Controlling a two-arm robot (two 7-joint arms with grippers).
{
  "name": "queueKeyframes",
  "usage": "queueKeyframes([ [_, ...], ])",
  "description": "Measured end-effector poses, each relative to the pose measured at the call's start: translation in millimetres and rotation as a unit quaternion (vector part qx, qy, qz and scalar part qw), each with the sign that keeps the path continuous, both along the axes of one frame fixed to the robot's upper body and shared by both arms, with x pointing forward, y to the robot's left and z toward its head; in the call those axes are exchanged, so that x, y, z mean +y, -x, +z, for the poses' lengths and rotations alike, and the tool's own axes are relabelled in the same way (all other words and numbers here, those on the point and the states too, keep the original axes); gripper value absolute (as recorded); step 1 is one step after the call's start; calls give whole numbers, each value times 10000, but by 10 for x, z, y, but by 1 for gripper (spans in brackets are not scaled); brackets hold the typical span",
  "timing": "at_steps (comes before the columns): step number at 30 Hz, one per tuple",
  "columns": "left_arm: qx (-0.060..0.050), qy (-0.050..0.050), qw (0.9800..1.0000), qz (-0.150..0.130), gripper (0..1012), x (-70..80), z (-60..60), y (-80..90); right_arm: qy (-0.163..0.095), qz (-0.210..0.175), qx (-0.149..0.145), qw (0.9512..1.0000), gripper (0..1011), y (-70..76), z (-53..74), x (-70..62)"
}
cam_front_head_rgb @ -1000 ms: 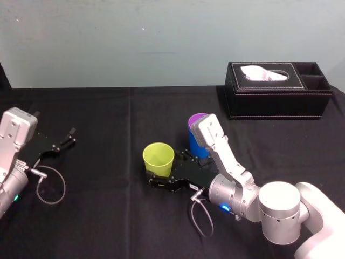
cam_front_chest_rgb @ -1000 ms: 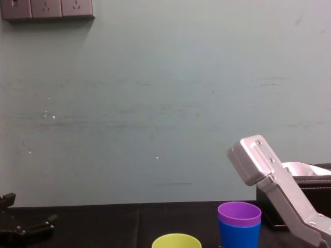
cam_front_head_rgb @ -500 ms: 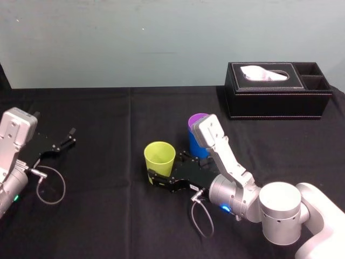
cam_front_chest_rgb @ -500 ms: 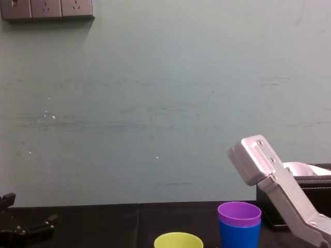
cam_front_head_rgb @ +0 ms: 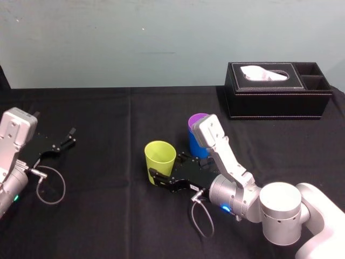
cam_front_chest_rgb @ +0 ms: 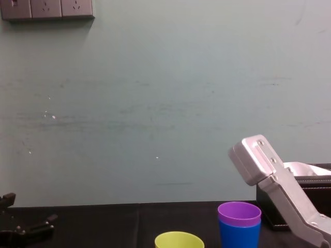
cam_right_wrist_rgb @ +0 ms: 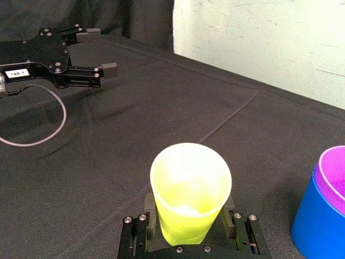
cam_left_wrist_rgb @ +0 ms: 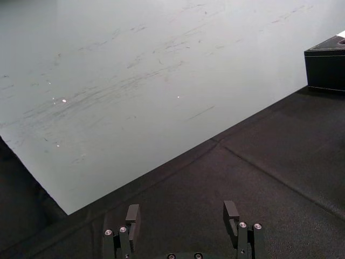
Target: Stack the three plastic cups sequentially using one hand.
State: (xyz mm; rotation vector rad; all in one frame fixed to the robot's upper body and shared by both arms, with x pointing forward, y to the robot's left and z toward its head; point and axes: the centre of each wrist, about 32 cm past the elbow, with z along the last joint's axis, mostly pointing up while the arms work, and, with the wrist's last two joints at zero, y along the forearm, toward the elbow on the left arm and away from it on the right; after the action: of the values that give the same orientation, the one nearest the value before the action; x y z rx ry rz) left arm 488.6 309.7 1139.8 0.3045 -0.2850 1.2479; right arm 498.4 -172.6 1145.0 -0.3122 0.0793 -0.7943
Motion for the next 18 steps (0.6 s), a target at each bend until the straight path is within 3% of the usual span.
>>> queueKeyframes([
  [12, 0, 0, 10000, 0, 1010, 0, 0, 0, -2, -1, -3, 10000, 715, 2, 2, -1],
  [18, 0, 0, 10000, 0, 1010, 0, 0, 0, -59, -32, -104, 9999, 715, 40, 76, -19],
])
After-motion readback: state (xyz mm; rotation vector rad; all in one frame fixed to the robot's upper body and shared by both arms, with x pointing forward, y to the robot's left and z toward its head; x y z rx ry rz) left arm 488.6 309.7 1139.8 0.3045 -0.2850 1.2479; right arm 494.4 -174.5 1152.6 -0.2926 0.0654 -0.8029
